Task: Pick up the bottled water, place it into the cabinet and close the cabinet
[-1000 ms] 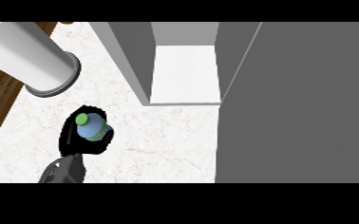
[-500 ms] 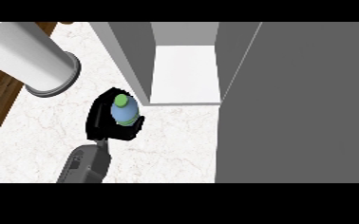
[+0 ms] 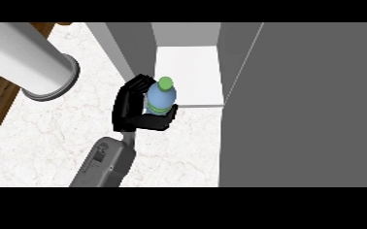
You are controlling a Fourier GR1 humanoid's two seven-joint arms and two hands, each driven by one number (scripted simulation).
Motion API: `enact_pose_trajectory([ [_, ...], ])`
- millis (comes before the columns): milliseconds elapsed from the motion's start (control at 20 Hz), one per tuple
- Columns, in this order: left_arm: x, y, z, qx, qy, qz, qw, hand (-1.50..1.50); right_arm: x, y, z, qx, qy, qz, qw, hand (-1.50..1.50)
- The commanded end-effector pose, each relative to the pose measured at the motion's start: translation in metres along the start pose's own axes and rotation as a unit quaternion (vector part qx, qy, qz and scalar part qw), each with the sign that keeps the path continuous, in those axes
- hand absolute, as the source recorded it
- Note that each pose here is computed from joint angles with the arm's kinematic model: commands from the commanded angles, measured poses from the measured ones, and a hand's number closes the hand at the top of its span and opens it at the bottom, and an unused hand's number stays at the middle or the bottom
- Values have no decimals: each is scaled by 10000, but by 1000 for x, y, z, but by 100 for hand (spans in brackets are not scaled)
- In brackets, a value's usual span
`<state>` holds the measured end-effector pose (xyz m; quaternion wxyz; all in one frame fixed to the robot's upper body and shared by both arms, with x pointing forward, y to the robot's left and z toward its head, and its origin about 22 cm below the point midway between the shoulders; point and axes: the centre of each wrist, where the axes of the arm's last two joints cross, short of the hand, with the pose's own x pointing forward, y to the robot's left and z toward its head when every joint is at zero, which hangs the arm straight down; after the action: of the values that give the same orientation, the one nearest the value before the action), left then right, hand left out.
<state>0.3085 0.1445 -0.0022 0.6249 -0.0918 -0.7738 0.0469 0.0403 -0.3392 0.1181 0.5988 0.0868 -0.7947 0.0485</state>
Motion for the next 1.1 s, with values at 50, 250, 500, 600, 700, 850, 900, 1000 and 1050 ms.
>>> enact_pose_trajectory([
  [50, 10, -29, -17, 214, -70, -496, 9985, 150, 41, 23, -7, 211, -396, -12, 9990, -150],
  [250, 5, -36, -34, 372, 215, -780, 9960, 150, 32, 20, -2, 220, -354, -112, 9991, -150],
  [500, 9, -38, -51, 519, 412, -1074, 9920, 150, 35, 17, -10, 311, -338, -305, 9985, -150],
  [600, 19, -55, -66, 670, 403, -1085, 9910, 150, 25, 10, -3, 200, -315, -293, 9989, -150],
  [700, 3, -43, -56, 652, 501, -1089, 9907, 150, 28, 21, -5, 261, -438, -311, 9982, -150],
  [850, 3, -50, -57, 740, 477, -1058, 9905, 150, 21, 2, -9, 219, -420, -277, 9985, -150],
  [900, 11, -50, -66, 752, 403, -1062, 9907, 150, 22, 14, -11, 227, -402, -352, 9983, -150],
  [1000, 7, -47, -65, 816, 523, -1094, 9893, 150, 21, 10, -8, 266, -353, -388, 9983, -150],
  [1050, 14, -44, -75, 969, 368, -1269, 9865, 150, 19, 10, -10, 285, -428, -421, 9978, -150],
])
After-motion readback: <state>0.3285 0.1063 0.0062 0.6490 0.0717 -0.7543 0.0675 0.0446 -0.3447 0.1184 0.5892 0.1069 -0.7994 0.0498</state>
